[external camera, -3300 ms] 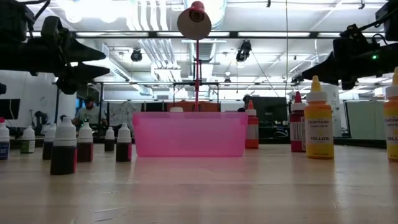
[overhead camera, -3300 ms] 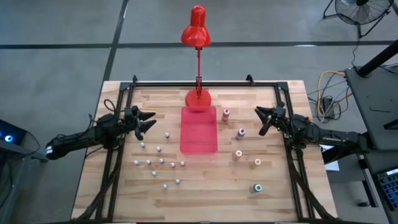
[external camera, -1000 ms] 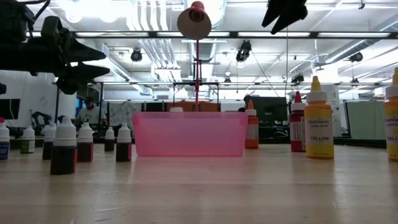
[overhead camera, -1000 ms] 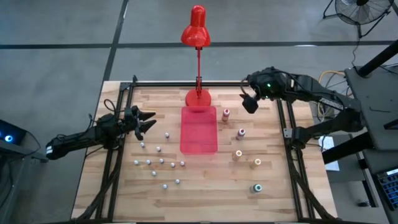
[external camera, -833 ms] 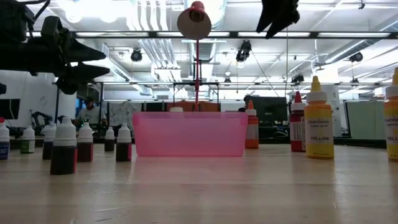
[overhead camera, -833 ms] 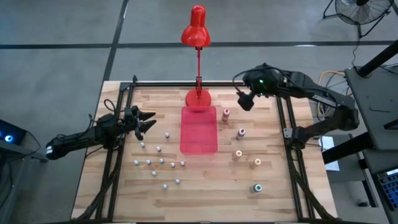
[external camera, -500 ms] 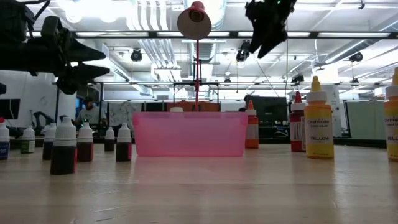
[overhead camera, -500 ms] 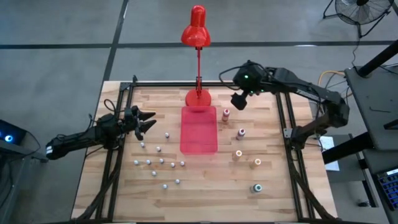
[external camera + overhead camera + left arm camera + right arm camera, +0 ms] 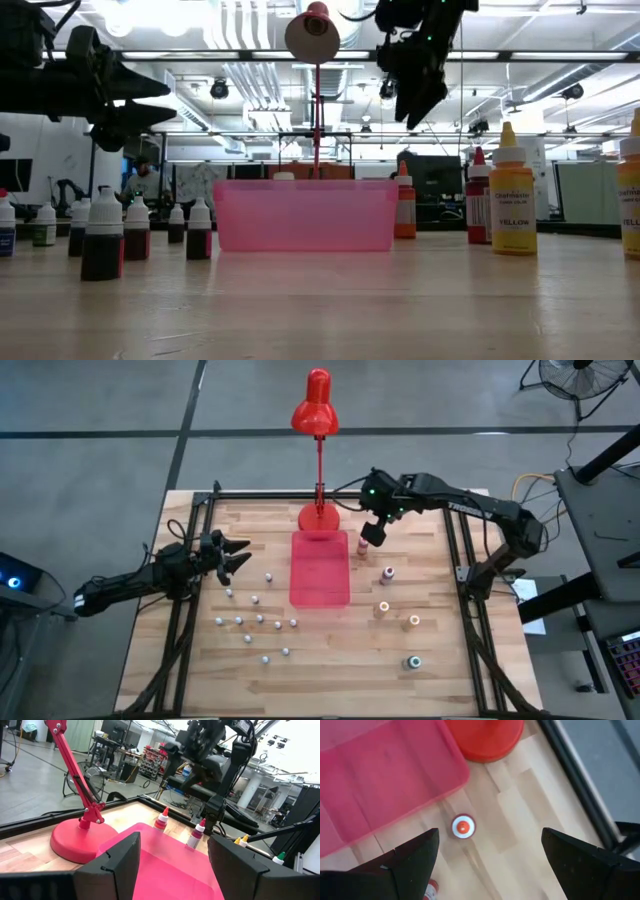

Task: Pick & Place food coloring
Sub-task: Put the big orange food coloring bottle into the pink bin

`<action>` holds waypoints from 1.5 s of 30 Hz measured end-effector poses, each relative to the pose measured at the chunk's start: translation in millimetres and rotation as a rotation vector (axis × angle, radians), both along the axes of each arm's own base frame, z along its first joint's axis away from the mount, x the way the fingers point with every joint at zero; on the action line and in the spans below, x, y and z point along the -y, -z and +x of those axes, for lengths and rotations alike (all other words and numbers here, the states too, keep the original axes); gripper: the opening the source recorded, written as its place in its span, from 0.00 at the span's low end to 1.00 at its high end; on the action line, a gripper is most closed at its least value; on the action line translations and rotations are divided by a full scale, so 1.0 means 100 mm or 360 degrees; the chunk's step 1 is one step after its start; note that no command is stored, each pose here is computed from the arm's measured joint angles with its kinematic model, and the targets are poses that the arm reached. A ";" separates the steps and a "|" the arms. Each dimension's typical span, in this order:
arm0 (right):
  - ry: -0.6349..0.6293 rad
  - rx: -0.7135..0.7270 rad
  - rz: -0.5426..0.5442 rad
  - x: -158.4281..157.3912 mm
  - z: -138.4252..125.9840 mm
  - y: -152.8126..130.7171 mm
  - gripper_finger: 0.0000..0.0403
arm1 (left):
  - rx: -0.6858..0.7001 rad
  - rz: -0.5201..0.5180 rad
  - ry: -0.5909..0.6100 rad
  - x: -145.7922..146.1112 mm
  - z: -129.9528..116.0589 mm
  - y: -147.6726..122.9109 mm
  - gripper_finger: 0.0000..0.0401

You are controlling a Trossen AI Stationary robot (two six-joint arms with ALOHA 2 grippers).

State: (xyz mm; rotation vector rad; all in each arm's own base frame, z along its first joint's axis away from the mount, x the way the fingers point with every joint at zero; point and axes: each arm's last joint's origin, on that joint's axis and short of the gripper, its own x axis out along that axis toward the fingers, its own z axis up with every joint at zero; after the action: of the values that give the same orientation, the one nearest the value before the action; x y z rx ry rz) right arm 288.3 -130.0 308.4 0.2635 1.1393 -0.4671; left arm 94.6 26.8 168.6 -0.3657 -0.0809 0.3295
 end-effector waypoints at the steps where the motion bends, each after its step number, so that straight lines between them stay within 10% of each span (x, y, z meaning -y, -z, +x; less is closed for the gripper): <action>1: -0.0003 -0.0019 0.0009 0.00 0.01 0.04 0.85 | 0.0000 0.0000 0.0000 0.00 0.00 0.00 0.51; 45: -0.0161 -0.0106 0.0028 0.00 0.17 1.16 0.83 | 0.0000 0.0000 0.0000 0.00 0.00 0.00 0.51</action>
State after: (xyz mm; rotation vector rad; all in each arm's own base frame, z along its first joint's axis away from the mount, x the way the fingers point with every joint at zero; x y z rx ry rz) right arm 305.3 -129.6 192.4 0.2059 1.2163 -0.3788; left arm 94.6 26.8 168.6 -0.3657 -0.0812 0.3296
